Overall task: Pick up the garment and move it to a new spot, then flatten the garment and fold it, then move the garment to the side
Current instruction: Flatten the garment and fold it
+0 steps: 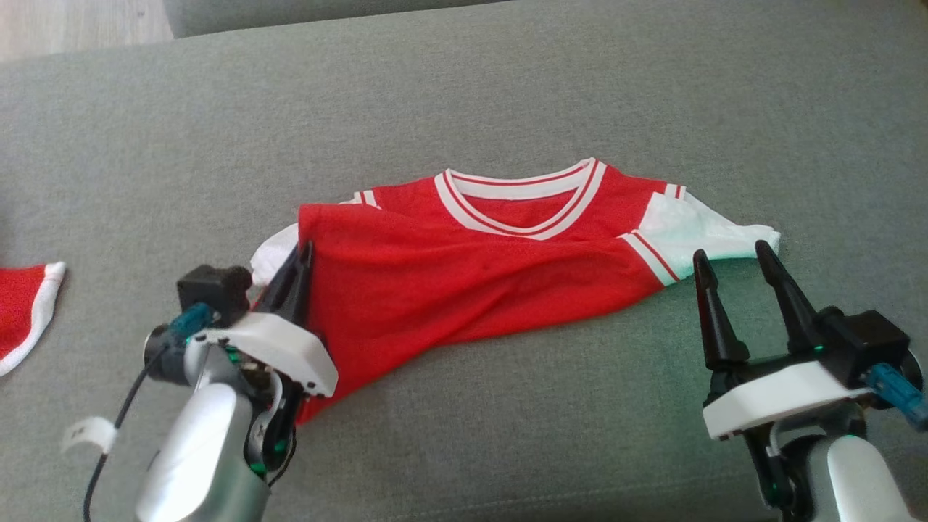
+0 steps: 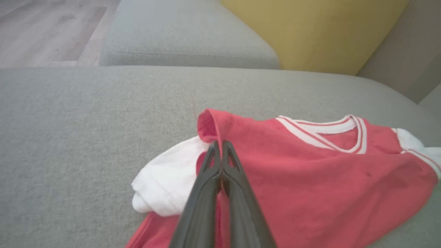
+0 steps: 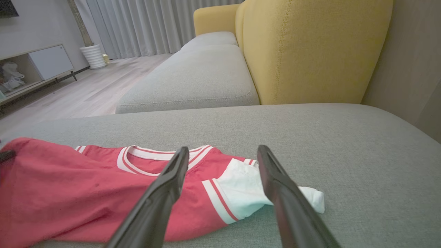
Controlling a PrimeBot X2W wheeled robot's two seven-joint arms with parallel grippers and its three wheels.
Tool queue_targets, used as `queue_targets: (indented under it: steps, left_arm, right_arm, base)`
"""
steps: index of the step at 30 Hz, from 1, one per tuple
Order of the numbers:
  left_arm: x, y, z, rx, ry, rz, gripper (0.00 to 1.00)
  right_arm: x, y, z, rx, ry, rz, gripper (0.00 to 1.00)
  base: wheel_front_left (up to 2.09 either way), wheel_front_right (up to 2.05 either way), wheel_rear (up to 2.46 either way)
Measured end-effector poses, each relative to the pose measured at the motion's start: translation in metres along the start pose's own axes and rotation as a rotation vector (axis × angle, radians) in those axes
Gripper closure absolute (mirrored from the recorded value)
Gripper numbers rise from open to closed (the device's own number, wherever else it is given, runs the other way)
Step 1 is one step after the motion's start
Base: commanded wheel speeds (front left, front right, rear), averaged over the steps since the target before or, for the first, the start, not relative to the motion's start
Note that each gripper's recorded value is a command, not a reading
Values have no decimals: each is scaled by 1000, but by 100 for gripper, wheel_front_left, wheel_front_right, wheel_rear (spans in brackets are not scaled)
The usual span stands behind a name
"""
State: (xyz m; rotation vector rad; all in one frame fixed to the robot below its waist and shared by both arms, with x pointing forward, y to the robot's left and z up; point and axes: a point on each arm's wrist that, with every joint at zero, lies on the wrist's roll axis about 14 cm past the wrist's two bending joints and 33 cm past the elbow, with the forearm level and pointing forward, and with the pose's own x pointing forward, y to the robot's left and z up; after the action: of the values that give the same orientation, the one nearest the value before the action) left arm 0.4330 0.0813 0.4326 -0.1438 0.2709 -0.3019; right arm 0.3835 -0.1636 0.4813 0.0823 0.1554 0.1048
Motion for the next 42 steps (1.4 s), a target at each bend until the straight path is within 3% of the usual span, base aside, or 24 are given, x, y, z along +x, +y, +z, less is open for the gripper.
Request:
queue_targets:
  steps: [4, 12, 18, 19, 20, 29, 42]
  left_arm:
    - [-8, 0, 16, -32, -69, -2, 100]
    - [-57, 6, -34, -104, 74, 57, 100]
    - [-67, 8, -49, -129, 119, 77, 100]
    - [-68, 8, -50, -129, 122, 78, 65]
    - [-68, 9, -52, -128, 125, 82, 0]
    - [-71, 12, -32, -95, 9, 118, 0]
    - [-84, 15, 58, 85, -325, 162, 0]
  right_arm:
    - [4, 1, -3, 10, 7, 5, 0]
    - [8, 3, -5, 27, 10, 14, 0]
    - [8, 4, -9, 38, 21, 18, 0]
    - [8, 4, -9, 38, 21, 17, 0]
    - [8, 5, -9, 37, 20, 18, 0]
    - [4, 7, 2, -3, -10, 24, 0]
    - [-6, 16, 26, -55, -79, 43, 0]
  base:
    - [0, 0, 0]
    - [0, 0, 0]
    - [0, 0, 0]
    - [0, 0, 0]
    - [0, 0, 0]
    - [0, 0, 0]
    - [0, 0, 0]
